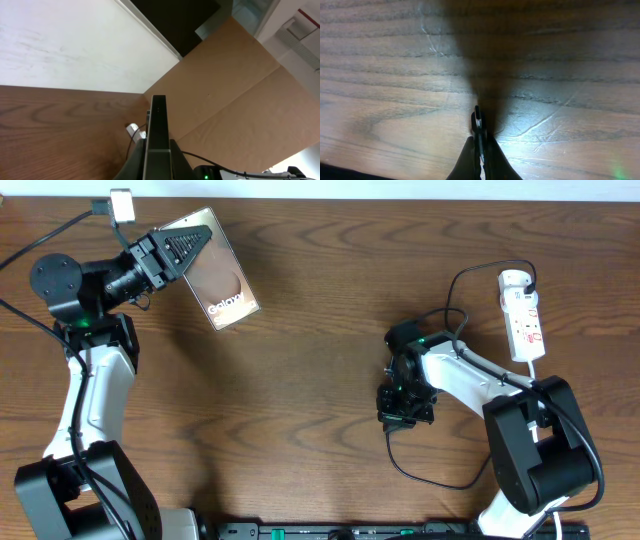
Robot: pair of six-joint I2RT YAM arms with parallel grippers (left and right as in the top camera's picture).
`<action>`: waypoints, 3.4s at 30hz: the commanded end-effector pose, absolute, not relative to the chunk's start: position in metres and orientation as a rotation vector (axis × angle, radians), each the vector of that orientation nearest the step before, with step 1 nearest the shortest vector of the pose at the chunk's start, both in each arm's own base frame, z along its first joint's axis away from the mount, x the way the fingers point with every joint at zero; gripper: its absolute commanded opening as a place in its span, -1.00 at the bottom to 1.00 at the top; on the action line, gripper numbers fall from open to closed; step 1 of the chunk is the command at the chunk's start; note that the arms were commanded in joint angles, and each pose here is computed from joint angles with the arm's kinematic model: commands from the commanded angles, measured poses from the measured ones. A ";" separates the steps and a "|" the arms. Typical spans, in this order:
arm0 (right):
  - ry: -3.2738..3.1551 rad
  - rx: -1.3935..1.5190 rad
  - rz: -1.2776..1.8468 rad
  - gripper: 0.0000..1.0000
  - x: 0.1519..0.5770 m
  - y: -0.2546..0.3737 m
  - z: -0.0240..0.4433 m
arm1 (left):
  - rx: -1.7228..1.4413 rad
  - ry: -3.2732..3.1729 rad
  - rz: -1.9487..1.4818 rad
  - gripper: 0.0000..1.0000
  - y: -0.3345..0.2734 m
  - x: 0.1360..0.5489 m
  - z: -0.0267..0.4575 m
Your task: Plug charger to phone and switch on socket
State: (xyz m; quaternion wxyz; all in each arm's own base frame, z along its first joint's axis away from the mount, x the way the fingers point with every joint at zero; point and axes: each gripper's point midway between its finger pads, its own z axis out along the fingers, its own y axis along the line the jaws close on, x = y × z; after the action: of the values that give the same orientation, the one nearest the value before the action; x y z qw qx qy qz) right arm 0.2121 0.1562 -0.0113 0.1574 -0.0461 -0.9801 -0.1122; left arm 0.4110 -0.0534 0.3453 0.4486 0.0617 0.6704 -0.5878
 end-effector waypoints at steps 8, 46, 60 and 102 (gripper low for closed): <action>-2.697 -0.197 0.151 -0.98 0.168 0.097 -0.062 | 0.167 1.648 -1.445 -0.86 -0.054 0.410 0.350; -2.246 0.834 -1.996 -0.98 0.258 0.300 0.095 | 0.188 1.658 -1.455 -0.85 -0.056 0.407 0.348; -1.995 1.110 -2.265 -0.98 0.274 0.329 0.151 | 0.225 1.675 -1.473 -0.85 -0.059 0.402 0.346; -1.950 1.218 -2.314 -0.98 0.274 0.358 0.217 | 0.356 1.636 -1.478 -0.86 -0.112 0.400 0.347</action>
State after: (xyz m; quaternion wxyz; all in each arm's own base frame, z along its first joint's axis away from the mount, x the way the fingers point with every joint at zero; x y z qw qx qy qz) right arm 0.2745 0.3553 0.2115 -0.0547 0.3727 -0.5980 -0.7074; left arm 0.3970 -0.1137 0.3431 0.4236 0.1426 0.6610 -0.6027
